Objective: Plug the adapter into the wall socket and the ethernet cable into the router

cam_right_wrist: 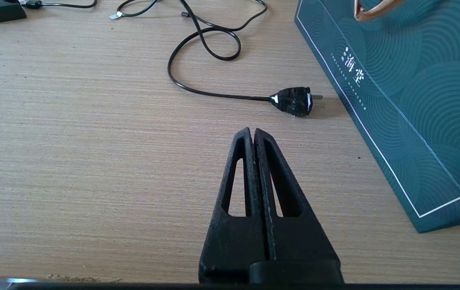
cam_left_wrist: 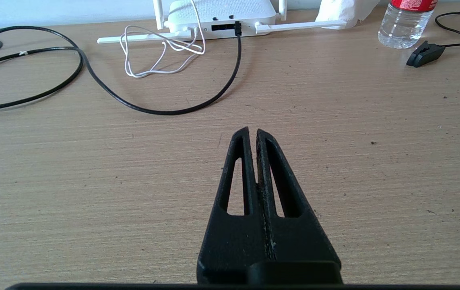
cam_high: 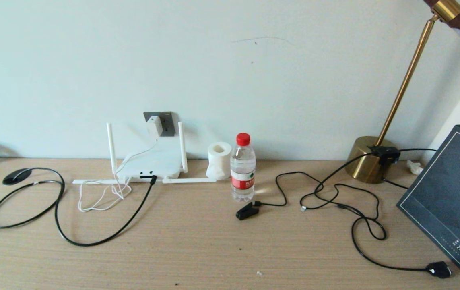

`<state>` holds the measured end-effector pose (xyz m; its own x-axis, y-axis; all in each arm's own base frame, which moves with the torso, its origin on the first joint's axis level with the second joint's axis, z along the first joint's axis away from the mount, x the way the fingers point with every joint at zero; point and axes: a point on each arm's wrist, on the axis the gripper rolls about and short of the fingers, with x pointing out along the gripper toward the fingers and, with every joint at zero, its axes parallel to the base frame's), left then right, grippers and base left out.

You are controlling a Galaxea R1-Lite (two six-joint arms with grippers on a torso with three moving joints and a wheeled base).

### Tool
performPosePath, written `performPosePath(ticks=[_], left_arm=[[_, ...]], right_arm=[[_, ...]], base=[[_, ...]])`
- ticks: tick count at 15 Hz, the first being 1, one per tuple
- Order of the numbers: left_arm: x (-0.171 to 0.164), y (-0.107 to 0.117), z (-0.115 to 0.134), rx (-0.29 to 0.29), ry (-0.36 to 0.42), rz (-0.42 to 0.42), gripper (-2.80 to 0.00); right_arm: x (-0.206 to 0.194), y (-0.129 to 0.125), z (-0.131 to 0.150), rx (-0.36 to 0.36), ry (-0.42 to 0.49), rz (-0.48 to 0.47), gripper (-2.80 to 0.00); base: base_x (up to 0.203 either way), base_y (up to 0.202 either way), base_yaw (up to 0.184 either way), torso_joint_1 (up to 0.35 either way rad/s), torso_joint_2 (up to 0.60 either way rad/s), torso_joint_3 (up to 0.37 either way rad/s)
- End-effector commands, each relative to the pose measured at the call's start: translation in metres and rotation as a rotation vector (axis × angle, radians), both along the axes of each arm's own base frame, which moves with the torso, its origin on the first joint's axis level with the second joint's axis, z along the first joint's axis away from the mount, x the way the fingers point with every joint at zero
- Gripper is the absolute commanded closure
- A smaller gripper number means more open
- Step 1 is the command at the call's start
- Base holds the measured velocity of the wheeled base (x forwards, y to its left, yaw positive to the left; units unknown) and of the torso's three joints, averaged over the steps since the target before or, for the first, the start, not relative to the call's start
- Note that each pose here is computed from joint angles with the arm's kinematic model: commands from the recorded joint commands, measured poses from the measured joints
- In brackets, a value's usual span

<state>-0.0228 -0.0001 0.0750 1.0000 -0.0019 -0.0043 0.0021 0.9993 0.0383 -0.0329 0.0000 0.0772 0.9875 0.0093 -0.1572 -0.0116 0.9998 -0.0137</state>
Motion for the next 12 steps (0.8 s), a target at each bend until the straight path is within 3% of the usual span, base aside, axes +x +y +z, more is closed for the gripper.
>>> performPosePath(ticks=[1,12], left_arm=[[0.0001,0.0000,0.0001,0.000,0.002,0.000,0.00],[0.0001,0.0000,0.0001,0.000,0.002,0.000,0.00]], right_arm=[[0.0000,0.0000,0.0002,0.006,0.002,0.000,0.00],[0.0004,0.0000,-0.0012,-0.038,0.003,0.008,0.00]], base=[[0.000,0.000,0.000,0.000,0.00,0.000],[0.000,0.000,0.000,0.000,0.00,0.000]])
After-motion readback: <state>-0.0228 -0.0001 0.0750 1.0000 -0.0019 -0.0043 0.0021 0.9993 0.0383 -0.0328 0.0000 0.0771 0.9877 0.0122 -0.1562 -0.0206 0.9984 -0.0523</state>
